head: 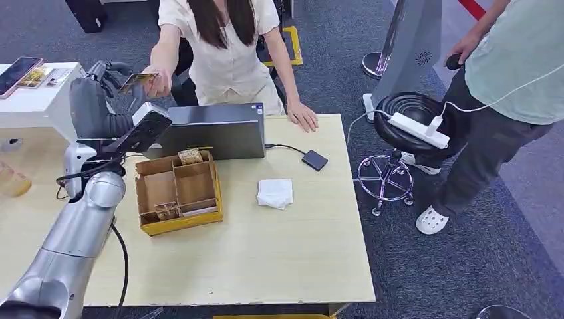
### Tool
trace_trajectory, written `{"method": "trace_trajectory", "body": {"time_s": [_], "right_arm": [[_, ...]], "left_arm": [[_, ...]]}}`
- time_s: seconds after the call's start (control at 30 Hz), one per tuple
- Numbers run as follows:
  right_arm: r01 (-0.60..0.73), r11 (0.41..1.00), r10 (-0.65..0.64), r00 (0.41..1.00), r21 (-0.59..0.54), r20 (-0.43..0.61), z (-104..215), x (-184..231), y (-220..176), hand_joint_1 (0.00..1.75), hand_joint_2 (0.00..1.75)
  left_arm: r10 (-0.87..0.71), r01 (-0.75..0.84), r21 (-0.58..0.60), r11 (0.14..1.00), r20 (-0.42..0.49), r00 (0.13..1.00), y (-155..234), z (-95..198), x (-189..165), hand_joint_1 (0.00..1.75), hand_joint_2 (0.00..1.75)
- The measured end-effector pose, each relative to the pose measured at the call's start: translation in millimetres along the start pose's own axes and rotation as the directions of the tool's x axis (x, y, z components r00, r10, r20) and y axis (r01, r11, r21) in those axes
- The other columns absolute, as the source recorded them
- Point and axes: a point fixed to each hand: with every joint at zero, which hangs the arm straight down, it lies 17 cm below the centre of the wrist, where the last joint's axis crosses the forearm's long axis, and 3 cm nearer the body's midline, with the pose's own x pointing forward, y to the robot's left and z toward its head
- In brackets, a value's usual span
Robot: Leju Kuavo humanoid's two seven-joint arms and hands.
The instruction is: Pass the card to the sensor for recognition and then transmit it.
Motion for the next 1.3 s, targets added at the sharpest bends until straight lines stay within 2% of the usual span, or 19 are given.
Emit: {"method": "trace_trajectory", "body": {"time_s": [0.27, 0.3, 0.77, 1.0, 1.17, 1.3], "right_arm": [[-0.001, 1.000, 0.001, 1.000, 0.000, -0.004, 0, -1, 0, 0.00, 0.00], [-0.001, 1.000, 0.001, 1.000, 0.000, -0.004, 0, -1, 0, 0.00, 0.00], [-0.003, 1.000, 0.003, 1.000, 0.002, -0.003, 0, -1, 0, 0.00, 0.00], [-0.012, 1.000, 0.012, 1.000, 0.010, -0.005, 0, -1, 2, 0.00, 0.00], [-0.013, 1.000, 0.013, 1.000, 0.011, -0.006, 0, -1, 1, 0.00, 0.00], [-0.012, 1.000, 0.012, 1.000, 0.007, -0.003, -2, 1, 0, 0.00, 0.00]], "left_arm": [[-0.001, 0.001, 0.014, 1.000, -0.002, 1.000, 2, 0, -1, 0.00, 0.00], [-0.002, 0.002, 0.014, 1.000, -0.003, 1.000, 2, 0, -2, 0.00, 1.75], [-0.084, 0.084, -0.003, 0.997, -0.020, 0.996, 1, 5, -22, 0.00, 1.75], [-0.374, 0.376, 0.011, 0.926, -0.092, 0.923, 29, 4, -94, 0.00, 1.75], [-0.581, 0.587, -0.018, 0.810, -0.160, 0.798, 63, 8, -164, 0.00, 1.75], [-0.675, 0.676, -0.081, 0.733, -0.211, 0.707, 86, 19, -214, 0.00, 1.75]]}}
